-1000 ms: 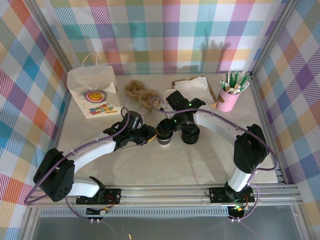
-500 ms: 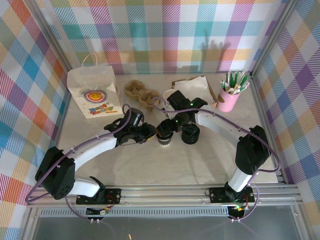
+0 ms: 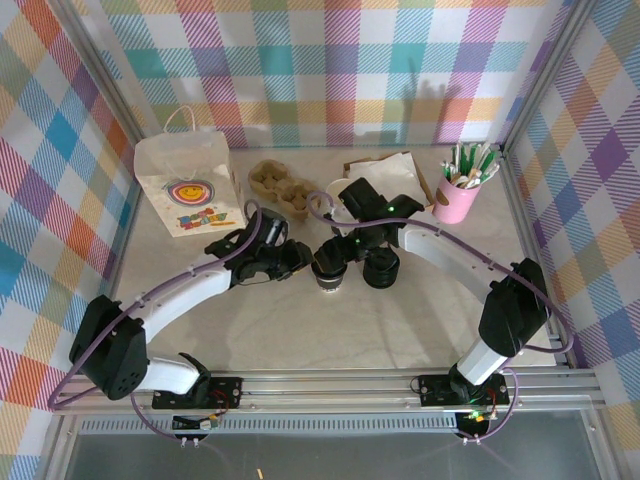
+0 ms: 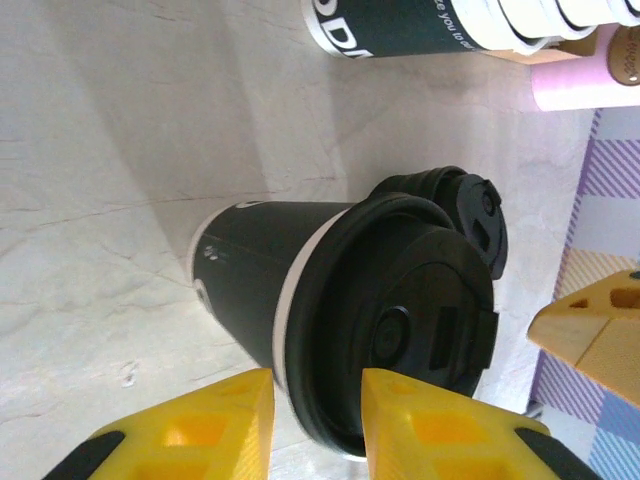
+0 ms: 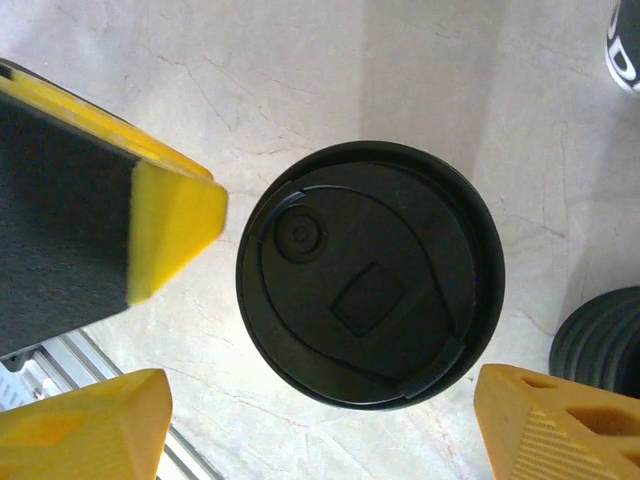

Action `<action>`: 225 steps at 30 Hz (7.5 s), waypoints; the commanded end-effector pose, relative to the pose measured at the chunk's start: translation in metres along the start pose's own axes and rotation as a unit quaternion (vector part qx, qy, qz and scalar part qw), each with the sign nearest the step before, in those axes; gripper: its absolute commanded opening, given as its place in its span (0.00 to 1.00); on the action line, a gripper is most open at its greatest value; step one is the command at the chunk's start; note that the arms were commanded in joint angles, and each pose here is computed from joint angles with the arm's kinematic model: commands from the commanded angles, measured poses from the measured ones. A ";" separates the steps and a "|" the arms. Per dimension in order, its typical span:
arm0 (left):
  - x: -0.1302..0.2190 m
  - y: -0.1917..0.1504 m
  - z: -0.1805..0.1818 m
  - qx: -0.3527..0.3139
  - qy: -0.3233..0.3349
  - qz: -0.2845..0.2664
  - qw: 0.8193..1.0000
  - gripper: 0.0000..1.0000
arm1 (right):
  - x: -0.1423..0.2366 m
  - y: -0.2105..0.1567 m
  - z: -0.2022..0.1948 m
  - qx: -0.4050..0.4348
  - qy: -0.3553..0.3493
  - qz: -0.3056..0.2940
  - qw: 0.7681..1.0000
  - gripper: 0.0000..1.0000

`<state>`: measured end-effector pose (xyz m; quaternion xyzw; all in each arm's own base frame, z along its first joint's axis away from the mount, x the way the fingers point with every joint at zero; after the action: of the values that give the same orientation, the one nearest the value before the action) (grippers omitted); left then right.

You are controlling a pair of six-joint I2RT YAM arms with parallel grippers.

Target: Pack the takeout coffee

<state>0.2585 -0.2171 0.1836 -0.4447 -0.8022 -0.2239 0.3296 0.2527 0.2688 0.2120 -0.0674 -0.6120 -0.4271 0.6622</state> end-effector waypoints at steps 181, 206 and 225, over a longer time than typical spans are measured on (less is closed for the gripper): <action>-0.031 -0.025 0.020 0.068 -0.090 0.044 0.993 0.25 | -0.039 -0.039 -0.044 -0.292 0.063 0.050 0.953 0.44; -0.026 -0.028 0.019 0.055 -0.116 0.049 0.990 0.27 | -0.039 -0.028 -0.035 -0.278 0.052 0.052 0.958 0.46; -0.049 -0.038 0.077 0.069 -0.026 0.050 0.996 0.26 | -0.053 -0.049 -0.034 -0.299 0.056 0.083 0.949 0.46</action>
<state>0.2409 -0.2301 0.1417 -0.4773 -0.8313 -0.1136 0.2611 0.2743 0.2528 0.1752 -0.2108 -0.4327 -0.5750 0.6616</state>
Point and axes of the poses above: each hand's point on the last joint's axis, 136 mm out from that joint toward the fingers, its own x axis back along the fingers, its own z axis along the line the jaws close on, y = z × x, the point moved 5 cm from there along x, back along the fingers, and after that the axes turned 11 degrees about x, right-handed, at the moved point
